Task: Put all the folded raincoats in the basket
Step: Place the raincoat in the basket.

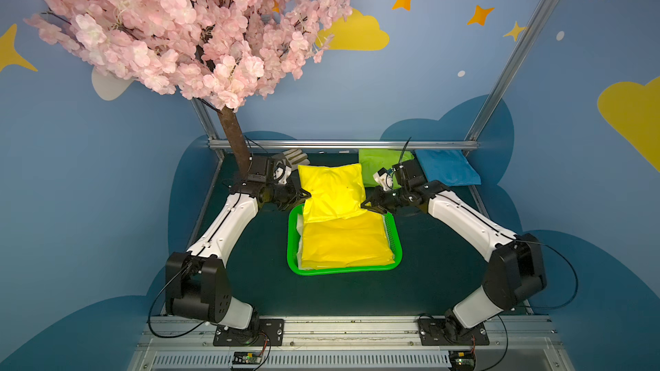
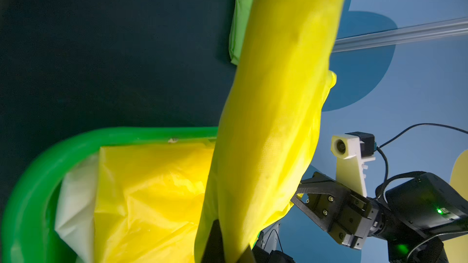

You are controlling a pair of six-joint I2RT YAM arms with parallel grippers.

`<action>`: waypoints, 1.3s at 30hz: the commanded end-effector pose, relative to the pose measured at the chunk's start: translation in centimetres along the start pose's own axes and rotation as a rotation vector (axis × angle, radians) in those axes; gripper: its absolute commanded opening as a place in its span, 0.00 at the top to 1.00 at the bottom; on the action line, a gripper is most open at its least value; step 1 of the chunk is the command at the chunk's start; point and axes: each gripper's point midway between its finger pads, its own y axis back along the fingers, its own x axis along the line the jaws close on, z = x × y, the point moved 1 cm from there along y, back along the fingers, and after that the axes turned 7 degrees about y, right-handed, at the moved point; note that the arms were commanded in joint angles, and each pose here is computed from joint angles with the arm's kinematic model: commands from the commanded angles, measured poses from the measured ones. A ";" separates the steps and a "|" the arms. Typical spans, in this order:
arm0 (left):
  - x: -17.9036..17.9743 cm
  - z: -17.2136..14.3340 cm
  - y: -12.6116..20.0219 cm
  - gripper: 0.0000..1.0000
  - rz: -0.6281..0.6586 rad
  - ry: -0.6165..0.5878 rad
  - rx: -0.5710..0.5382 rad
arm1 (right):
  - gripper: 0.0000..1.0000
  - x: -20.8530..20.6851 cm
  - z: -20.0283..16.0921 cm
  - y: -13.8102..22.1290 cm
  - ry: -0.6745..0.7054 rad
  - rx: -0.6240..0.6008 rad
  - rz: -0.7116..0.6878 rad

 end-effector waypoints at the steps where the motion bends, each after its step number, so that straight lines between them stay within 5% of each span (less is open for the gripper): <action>1: 1.6 -2.4 -1.2 0.98 0.054 0.005 0.039 | 1.00 -0.4 -3.6 0.9 -0.008 0.019 -0.005; 11: 6.1 -7.8 -4.2 0.98 0.152 -0.005 0.115 | 1.00 -4.7 -10.8 1.3 -0.080 0.064 -0.054; 23: 8.1 -8.2 -4.6 0.97 0.197 -0.002 0.097 | 1.00 -6.5 -12.2 0.2 -0.089 0.095 -0.095; 28: 9.0 -8.2 -4.7 0.85 0.218 -0.001 0.086 | 1.00 -6.5 -12.3 -0.2 -0.093 0.106 -0.088; 30: 9.0 -8.3 -4.7 0.70 0.220 -0.003 0.093 | 1.00 -6.3 -12.4 -0.2 -0.094 0.114 -0.086; 33: 8.8 -8.3 -4.1 0.52 0.234 -0.015 0.086 | 0.77 -6.2 -12.7 0.2 -0.090 0.114 -0.094; 39: 8.1 -8.0 -1.9 0.46 0.278 -0.041 0.044 | 0.49 -5.8 -13.2 1.5 -0.062 0.114 -0.112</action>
